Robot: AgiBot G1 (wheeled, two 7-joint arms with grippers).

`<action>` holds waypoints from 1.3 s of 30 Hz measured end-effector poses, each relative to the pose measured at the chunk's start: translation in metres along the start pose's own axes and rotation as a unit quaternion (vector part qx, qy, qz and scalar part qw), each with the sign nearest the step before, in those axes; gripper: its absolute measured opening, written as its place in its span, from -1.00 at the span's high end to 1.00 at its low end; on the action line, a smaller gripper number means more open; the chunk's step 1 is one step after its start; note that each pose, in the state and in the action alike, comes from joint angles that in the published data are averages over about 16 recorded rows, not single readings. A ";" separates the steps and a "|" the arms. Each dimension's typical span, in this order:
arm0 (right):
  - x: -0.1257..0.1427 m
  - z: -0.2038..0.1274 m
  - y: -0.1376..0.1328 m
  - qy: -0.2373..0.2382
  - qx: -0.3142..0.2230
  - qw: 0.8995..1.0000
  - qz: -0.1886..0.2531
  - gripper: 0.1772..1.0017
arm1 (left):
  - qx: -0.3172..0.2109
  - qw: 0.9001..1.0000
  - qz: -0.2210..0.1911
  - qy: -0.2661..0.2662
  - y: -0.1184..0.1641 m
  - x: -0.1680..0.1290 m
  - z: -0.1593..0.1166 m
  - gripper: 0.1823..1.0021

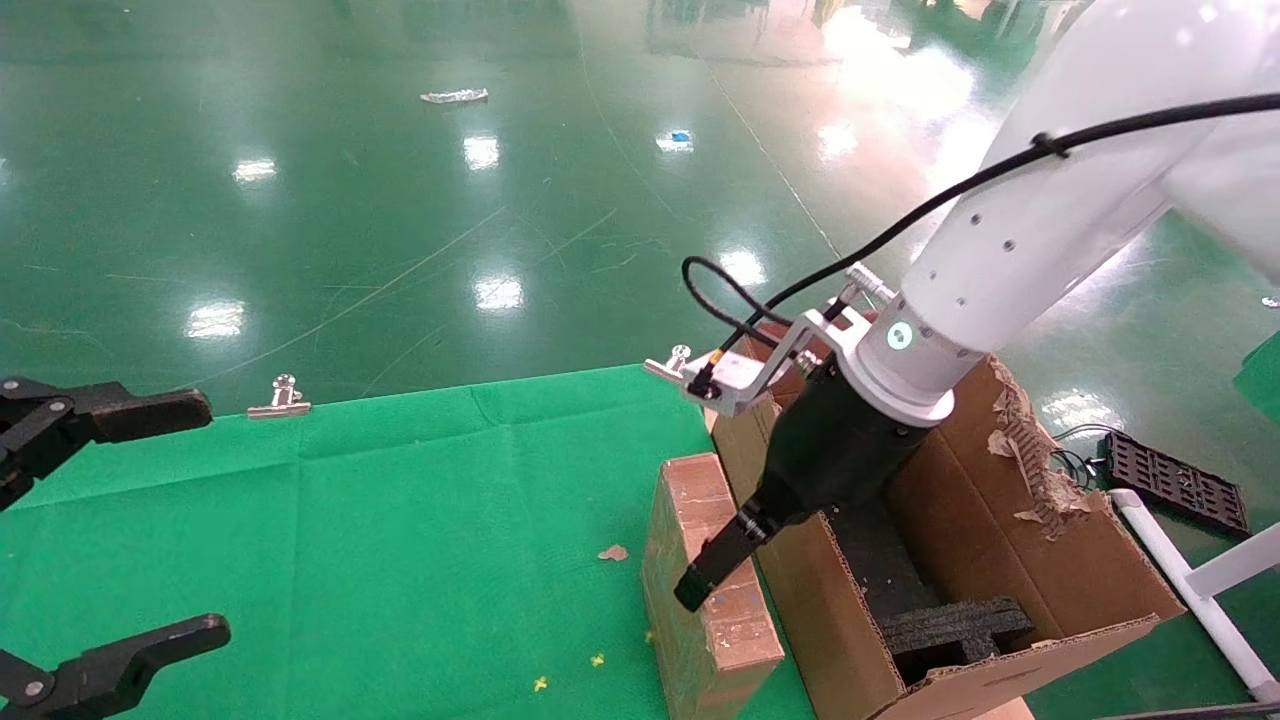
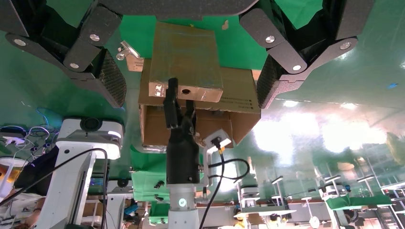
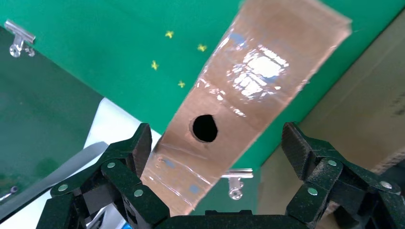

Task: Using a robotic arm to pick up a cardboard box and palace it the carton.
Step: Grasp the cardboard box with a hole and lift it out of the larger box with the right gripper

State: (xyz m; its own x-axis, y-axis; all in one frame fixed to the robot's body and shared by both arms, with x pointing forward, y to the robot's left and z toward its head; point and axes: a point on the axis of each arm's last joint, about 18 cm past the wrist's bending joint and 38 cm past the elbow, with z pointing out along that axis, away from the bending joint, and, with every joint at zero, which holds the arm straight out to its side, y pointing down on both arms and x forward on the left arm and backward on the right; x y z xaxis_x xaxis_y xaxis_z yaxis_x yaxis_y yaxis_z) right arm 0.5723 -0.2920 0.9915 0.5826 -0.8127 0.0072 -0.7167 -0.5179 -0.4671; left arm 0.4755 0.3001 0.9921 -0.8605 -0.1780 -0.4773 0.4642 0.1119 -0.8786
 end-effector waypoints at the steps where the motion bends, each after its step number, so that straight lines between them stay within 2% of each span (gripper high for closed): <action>1: 0.000 0.002 0.000 -0.001 -0.003 1.000 0.001 -1.00 | 0.000 1.000 0.000 0.000 0.000 0.000 0.000 -1.00; 14: 0.003 0.017 0.005 0.005 -0.026 1.000 0.007 -0.97 | 0.000 1.000 0.000 0.000 0.000 0.000 0.000 -1.00; 20: 0.004 0.019 0.008 0.009 -0.031 0.999 0.008 -0.89 | 0.000 1.000 0.000 0.000 0.000 0.000 0.000 -0.99; 29: 0.007 0.021 0.010 0.015 -0.030 0.999 0.010 -0.59 | 0.000 1.000 0.000 0.000 0.000 0.000 0.000 -0.91; 39: 0.010 0.011 0.009 0.011 0.002 1.000 -0.009 -0.09 | 0.000 1.000 0.000 0.000 0.000 0.000 0.000 -0.59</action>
State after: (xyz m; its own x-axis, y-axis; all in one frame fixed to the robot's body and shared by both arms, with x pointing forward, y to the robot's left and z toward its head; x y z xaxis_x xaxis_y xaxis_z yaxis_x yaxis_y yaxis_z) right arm 0.5759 -0.3015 0.9774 0.5862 -0.8094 0.0351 -0.7050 -0.5310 -0.4702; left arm 0.4755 0.3001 0.9921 -0.8605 -0.1780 -0.4773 0.4642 0.1119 -0.8786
